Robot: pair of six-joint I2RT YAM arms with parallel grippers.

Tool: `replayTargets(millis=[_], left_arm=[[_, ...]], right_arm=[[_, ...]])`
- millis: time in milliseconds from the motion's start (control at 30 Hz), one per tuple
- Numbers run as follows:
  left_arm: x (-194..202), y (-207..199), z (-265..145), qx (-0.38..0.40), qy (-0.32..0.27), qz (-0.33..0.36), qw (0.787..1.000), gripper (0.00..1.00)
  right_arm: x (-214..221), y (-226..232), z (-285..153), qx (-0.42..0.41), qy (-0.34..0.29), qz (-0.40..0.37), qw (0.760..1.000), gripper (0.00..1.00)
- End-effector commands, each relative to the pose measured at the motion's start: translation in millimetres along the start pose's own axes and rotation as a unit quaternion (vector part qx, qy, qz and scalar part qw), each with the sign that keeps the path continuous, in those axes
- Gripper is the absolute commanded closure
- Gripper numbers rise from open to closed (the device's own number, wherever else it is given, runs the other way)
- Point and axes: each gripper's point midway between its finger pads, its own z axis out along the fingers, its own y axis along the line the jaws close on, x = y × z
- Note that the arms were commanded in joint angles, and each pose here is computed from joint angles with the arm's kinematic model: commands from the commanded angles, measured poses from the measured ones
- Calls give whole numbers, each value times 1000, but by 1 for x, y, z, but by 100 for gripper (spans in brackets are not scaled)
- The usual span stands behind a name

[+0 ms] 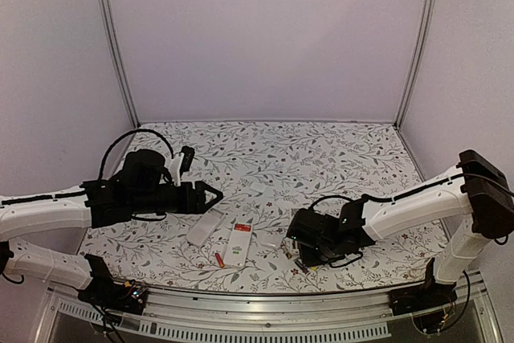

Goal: Unload the batteries from the remote control

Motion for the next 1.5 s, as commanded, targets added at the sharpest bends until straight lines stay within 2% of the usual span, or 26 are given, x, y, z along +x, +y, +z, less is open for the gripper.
replayTargets(millis=[0,200,367,400,500,567,700,800,933,1267,1367,1467], left_arm=[[-6,-3,-2,6,-9,2,1000,29],[-20,-17,-7,21,-19,7,1000,29],[-34,-43,-17,76,-35,-5,996,29],[-37,-50,-20,91,-39,-5,995,29],[-43,-74,-27,150,-43,0,988,29],[-44,-86,-31,180,-38,0,983,29],[-45,-108,-39,235,-26,-9,972,29],[-45,-127,-47,286,-21,-8,958,29],[-50,-139,-52,317,-23,-21,948,27],[-34,-123,-20,284,16,-79,955,27],[-34,-124,-19,297,13,-90,951,33],[-33,-126,-17,300,17,-93,949,48]], right_arm=[[-6,-4,6,24,-6,1,1000,78],[-25,-17,-15,27,-37,18,999,100],[-53,2,-67,-65,-98,-16,993,100],[-58,11,-84,-106,-112,-28,988,100],[-65,43,-135,-240,-143,-79,957,100],[-65,55,-163,-302,-162,-108,933,100],[-58,77,-210,-407,-168,-152,885,100],[-56,93,-226,-449,-163,-169,862,100],[-63,101,-218,-430,-161,-181,869,100],[-69,126,-199,-403,-136,-235,874,100],[-70,130,-191,-387,-133,-245,879,100],[-74,130,-181,-361,-134,-250,889,100]])
